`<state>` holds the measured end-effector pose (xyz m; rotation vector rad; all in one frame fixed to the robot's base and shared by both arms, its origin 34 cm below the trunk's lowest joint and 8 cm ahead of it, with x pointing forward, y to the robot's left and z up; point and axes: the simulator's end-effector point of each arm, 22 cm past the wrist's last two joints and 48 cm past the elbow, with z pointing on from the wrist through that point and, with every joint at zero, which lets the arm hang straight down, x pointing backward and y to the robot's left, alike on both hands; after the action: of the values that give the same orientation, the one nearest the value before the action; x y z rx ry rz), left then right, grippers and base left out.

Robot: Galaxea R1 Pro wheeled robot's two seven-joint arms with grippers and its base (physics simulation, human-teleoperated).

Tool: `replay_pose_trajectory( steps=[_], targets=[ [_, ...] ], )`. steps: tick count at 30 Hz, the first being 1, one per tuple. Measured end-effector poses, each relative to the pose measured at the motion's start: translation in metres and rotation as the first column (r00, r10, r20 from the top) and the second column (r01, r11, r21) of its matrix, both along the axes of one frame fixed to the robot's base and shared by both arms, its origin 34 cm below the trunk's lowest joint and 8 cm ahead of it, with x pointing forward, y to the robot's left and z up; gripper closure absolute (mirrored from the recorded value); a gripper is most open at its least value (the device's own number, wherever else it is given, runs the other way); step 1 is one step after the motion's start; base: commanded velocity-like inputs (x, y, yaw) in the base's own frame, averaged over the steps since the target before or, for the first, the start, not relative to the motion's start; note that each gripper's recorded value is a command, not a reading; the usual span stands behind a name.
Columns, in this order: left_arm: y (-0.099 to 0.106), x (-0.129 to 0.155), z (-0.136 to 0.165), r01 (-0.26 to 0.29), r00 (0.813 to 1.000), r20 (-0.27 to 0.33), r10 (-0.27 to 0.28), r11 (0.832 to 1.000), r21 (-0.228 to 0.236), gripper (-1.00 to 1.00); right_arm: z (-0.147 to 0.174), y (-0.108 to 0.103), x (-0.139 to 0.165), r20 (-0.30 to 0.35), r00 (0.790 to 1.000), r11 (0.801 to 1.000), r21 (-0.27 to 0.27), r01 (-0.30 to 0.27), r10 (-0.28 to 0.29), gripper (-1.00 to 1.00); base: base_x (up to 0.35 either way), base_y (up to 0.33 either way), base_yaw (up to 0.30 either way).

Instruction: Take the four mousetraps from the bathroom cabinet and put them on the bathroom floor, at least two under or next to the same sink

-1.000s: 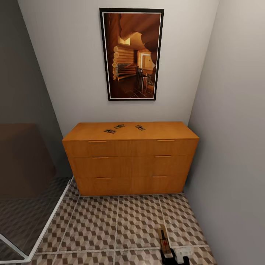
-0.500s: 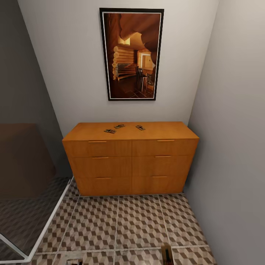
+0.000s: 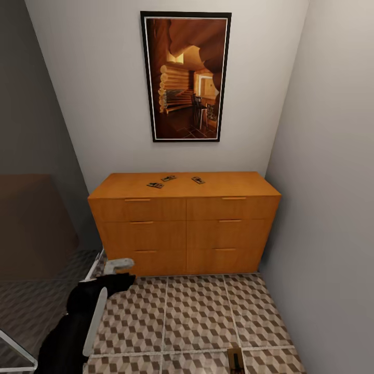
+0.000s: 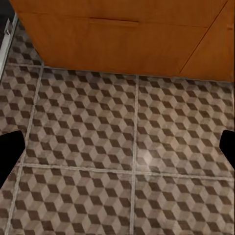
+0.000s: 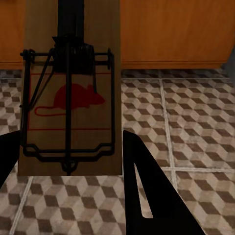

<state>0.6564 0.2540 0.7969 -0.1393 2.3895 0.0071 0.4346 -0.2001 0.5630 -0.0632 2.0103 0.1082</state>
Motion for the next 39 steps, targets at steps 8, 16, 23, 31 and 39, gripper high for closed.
replay_pose_trajectory(
  steps=[8,16,23,31,39],
  targets=[
    [-0.024,0.087,0.070,0.030,0.995,0.093,-0.027,0.999,-0.030,-1.00,0.000,0.000,0.000,0.000,1.000,1.000,0.001,-0.001,0.001,1.00,0.000,0.000,0.000],
    [-0.055,0.157,0.112,0.086,0.994,0.071,-0.083,0.995,-0.044,-1.00,0.000,0.000,0.000,0.000,1.000,1.000,0.001,-0.002,0.002,1.00,0.000,0.000,0.000],
    [-0.057,0.161,0.111,0.093,0.994,0.054,-0.091,0.995,-0.041,-1.00,0.000,0.000,0.000,0.001,1.000,1.000,0.000,-0.002,0.002,1.00,0.000,0.000,0.000],
    [-0.060,0.162,0.115,0.111,0.992,0.058,-0.110,0.994,-0.014,-1.00,0.000,0.000,0.000,0.001,1.000,1.000,0.001,-0.002,0.002,1.00,0.000,0.000,0.000],
    [-0.075,0.167,0.151,0.159,0.977,0.139,-0.164,0.986,0.048,-1.00,0.000,0.001,0.000,0.001,1.000,1.000,0.002,-0.002,0.002,1.00,0.000,0.000,0.000]
  ],
)
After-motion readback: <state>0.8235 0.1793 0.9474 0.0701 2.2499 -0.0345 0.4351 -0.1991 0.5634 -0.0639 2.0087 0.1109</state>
